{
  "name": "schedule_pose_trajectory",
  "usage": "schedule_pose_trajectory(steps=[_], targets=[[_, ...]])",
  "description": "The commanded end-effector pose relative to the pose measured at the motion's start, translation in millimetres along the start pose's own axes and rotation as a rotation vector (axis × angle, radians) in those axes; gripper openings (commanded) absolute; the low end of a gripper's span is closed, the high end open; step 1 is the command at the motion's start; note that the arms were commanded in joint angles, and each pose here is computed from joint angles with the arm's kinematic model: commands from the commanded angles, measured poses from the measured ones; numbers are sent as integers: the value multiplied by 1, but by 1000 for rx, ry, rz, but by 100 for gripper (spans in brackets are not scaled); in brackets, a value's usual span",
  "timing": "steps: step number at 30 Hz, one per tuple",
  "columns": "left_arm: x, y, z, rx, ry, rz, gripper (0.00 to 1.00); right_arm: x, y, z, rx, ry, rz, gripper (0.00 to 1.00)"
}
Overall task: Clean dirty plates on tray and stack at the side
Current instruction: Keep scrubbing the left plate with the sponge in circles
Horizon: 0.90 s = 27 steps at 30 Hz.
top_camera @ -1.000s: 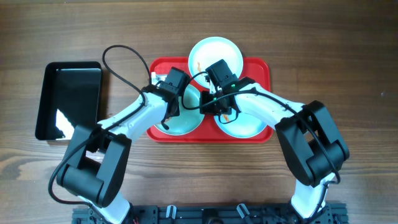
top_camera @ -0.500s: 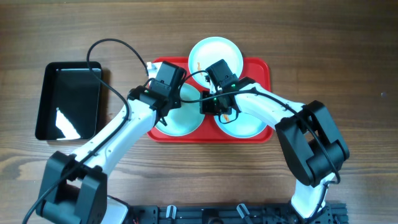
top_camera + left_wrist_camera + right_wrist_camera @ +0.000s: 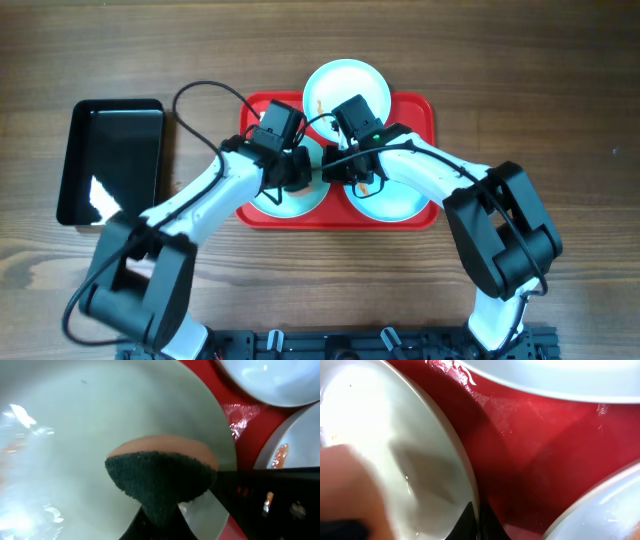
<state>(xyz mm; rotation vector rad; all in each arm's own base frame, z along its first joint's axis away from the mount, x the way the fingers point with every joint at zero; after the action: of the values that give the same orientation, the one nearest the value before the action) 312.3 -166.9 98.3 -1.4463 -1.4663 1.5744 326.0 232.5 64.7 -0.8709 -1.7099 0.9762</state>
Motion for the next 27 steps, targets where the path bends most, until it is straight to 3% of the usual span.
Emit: schedule_pose_trajectory(steps=[1, 8, 18, 27], targets=[[-3, 21, 7, 77, -11, 25, 4, -7, 10, 7, 27, 11, 28, 4], [0, 36, 4, 69, -11, 7, 4, -7, 10, 7, 26, 11, 28, 4], [36, 32, -16, -97, 13, -247, 4, -8, 10, 7, 30, 12, 29, 4], [71, 24, -40, -115, -49, -314, 4, -8, 10, 8, 33, 14, 30, 4]])
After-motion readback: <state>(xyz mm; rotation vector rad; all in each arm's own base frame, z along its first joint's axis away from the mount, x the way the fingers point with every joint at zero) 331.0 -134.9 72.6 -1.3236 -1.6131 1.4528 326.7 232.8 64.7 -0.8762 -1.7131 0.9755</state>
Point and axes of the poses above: each gripper's point midway between its finger pads, its own y axis out along the fingers, its own x axis along the line the jaws close on, z = x × y, the point moved 7 cm from there along -y, back along the fingers, and after that the axes turned 15 degrees about -y, right-handed, at the moved point
